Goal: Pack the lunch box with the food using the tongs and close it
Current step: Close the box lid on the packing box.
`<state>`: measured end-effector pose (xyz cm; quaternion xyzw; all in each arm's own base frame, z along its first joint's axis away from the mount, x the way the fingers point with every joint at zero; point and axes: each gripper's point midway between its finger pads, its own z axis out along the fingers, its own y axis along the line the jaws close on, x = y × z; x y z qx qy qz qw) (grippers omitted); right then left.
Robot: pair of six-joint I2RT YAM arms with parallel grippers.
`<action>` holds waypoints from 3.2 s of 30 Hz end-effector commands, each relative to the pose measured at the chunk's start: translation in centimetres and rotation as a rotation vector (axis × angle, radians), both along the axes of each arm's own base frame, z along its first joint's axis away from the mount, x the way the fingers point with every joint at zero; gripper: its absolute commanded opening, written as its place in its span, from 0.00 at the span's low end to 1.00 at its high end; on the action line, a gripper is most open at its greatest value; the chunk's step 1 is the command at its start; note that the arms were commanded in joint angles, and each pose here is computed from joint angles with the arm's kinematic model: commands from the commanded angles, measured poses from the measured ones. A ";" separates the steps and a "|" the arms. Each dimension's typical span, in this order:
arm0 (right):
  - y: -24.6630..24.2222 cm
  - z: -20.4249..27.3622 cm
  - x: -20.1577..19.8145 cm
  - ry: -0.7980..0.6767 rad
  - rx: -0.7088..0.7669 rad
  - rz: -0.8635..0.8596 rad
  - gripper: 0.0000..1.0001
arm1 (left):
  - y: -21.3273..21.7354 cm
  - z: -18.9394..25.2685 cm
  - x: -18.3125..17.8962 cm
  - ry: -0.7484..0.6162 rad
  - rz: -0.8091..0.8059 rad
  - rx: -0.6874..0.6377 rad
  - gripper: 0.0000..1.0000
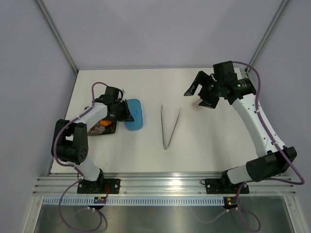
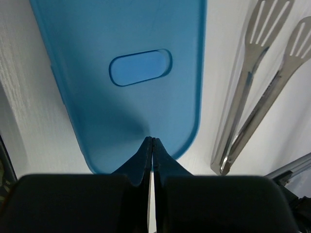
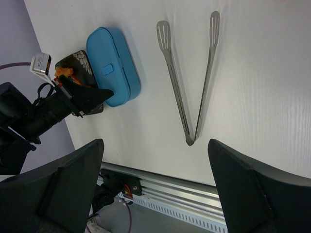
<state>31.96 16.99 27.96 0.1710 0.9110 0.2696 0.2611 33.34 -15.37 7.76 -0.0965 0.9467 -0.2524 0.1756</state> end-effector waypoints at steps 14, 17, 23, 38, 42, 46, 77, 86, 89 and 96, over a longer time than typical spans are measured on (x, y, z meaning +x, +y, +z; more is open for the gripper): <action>0.5 1.1 0.5 -0.033 0.010 0.031 0.96 | 1.6 -1.1 2.0 -0.033 -0.015 0.176 0.00; 0.5 1.0 0.5 -0.031 0.007 0.033 0.96 | 1.5 -1.8 2.0 -0.016 -0.022 0.180 0.00; 0.3 0.9 0.4 -0.030 -0.005 0.031 0.97 | 1.6 -2.1 1.5 0.008 -0.037 0.189 0.00; 0.2 0.6 0.4 -0.023 -0.017 0.037 0.98 | 1.2 7.6 5.0 -0.224 -0.058 0.273 0.64; 0.0 0.7 0.2 -0.028 -0.021 0.034 0.98 | 0.7 6.7 5.6 -0.216 -0.073 0.286 0.68; -0.2 0.7 0.0 -0.026 -0.026 0.029 0.98 | 0.3 6.1 6.0 -0.210 -0.088 0.306 0.68; -0.3 0.9 -0.6 -0.021 -0.010 0.016 0.98 | -0.9 6.7 4.7 -0.231 -0.113 0.416 0.67; -0.3 0.6 -0.8 -0.012 -0.008 0.016 0.98 | -1.2 -0.5 2.4 -0.077 -0.124 0.395 0.71; -0.3 0.6 -1.0 -0.012 -0.008 0.016 0.98 | -0.9 -3.1 1.4 -0.017 -0.132 0.406 0.70; -0.5 0.8 -1.1 -0.019 -0.014 0.011 0.98 | 0.0 0.0 2.5 -0.077 -0.114 0.463 0.67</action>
